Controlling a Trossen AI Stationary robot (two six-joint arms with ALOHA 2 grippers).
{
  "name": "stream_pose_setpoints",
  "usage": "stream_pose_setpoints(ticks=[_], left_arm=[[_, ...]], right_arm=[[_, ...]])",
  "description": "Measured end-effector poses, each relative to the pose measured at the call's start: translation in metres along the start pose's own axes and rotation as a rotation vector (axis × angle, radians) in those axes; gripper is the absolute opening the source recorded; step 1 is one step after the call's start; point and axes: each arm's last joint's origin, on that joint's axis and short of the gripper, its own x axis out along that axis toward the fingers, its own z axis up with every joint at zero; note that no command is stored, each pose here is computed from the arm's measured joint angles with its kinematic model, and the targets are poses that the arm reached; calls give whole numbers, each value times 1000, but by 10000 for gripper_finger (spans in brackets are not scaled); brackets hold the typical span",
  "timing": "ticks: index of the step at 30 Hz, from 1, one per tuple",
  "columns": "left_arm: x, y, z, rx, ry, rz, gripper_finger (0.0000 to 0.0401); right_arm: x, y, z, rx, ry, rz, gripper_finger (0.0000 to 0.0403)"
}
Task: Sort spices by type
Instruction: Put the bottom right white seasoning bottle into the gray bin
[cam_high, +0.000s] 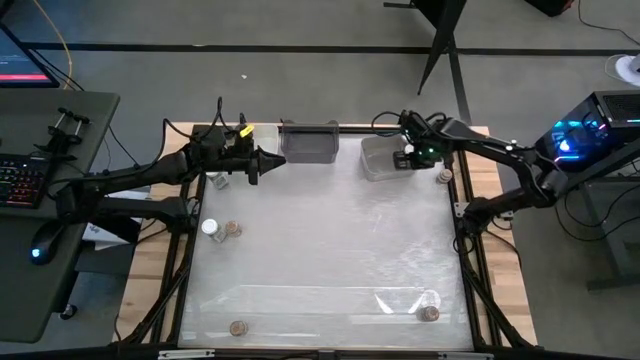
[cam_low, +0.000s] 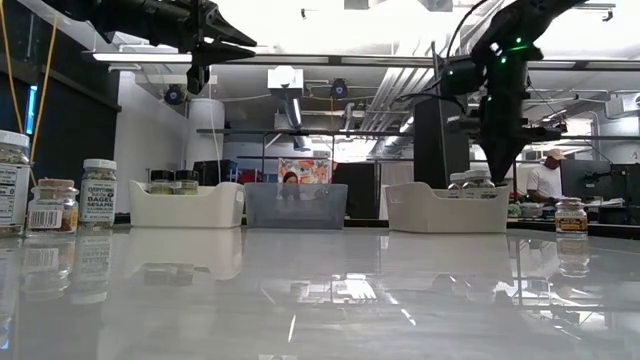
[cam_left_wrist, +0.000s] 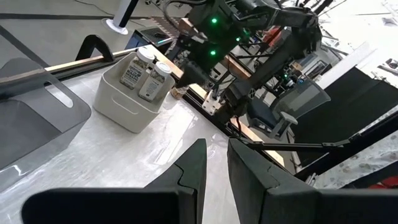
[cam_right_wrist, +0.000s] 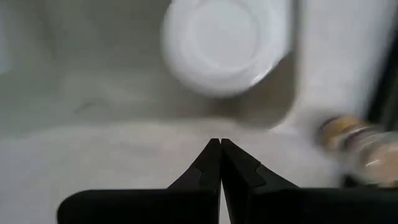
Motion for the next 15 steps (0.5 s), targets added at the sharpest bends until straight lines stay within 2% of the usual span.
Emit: stream_pose_setpoints(ticks=[3, 9, 12, 15], left_arm=[[0, 0, 0, -2, 0, 0, 54], [0, 0, 0, -3, 1, 0, 54], [0, 0, 0, -10, -1, 1, 54], [0, 0, 0, -11, -2, 2, 54]], right_arm=[[-2, 8, -2, -16, 24, 112, 0], [-1, 32, 3, 9, -118, 201, 0], [1, 37, 7, -4, -122, 177, 0], [2, 41, 13, -53, -94, 84, 0]])
